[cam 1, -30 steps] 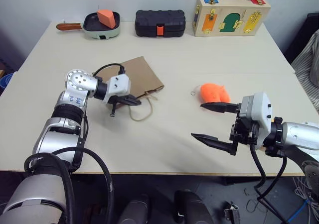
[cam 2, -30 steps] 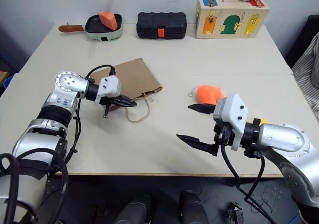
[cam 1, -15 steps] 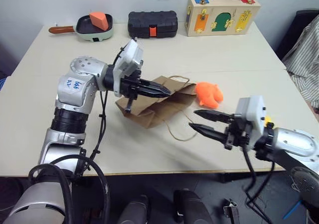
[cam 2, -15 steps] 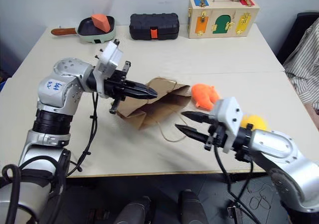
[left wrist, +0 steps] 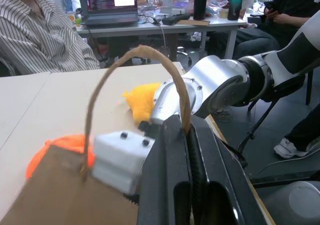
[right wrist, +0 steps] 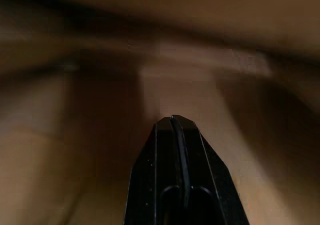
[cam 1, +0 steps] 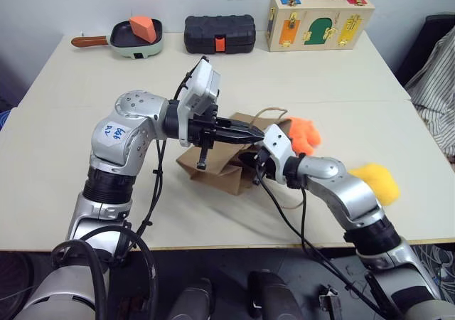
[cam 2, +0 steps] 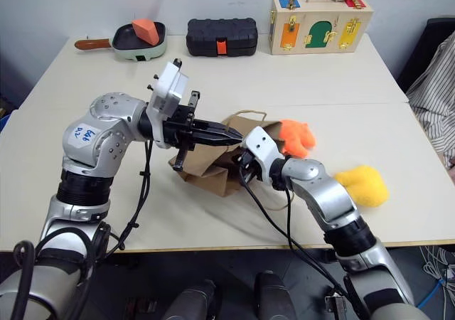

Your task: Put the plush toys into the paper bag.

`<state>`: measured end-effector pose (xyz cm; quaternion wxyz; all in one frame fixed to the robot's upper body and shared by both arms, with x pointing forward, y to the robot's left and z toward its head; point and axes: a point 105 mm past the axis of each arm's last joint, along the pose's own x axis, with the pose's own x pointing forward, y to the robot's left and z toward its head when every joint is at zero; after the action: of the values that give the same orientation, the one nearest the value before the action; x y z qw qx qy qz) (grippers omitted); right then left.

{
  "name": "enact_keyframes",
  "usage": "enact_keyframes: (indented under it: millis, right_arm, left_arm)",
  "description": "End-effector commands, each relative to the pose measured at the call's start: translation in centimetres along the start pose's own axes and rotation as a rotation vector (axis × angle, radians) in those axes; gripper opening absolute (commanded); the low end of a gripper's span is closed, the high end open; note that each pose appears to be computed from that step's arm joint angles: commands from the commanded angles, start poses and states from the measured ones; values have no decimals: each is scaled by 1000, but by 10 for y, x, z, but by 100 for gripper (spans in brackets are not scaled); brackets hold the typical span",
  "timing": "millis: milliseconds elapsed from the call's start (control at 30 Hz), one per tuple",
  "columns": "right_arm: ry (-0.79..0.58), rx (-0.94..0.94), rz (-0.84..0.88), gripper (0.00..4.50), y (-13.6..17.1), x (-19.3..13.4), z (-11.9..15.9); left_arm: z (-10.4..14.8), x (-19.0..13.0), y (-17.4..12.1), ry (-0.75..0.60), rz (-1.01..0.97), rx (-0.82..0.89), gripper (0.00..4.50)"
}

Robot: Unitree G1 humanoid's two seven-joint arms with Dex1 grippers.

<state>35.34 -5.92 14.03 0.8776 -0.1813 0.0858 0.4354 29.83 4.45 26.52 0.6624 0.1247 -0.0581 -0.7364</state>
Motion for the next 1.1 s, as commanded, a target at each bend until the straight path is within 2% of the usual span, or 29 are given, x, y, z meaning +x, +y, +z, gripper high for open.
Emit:
enact_keyframes:
  millis: [33, 267, 400, 500, 667, 867, 967, 1100]
  right_arm:
    - [49, -61, 33, 2, 4, 5, -11]
    - [89, -84, 73, 2, 14, 2, -32]
    - [114, -99, 94, 2, 19, -1, -43]
    - [112, -109, 97, 2, 18, -2, -45]
    - [37, -117, 125, 2, 12, -3, -14]
    - [-30, -8, 297, 2, 24, -9, 29]
    - [-20, 65, 375, 2, 30, -11, 39]
    - [-8, 202, 388, 2, 31, -6, 46]
  left_arm:
    - [15, -6, 1, -32, 40, 62, 0]
    - [51, -32, 32, -171, 220, 47, 0]
    - [64, -41, 30, -200, 214, 36, 0]
    - [61, -34, 19, -169, 155, 40, 0]
    - [37, -17, 0, -69, 71, 89, 0]
    - [21, -10, -8, -12, 23, 139, 0]
    - [19, -9, -8, -3, 17, 159, 0]
    - [19, -9, -6, -12, 30, 164, 0]
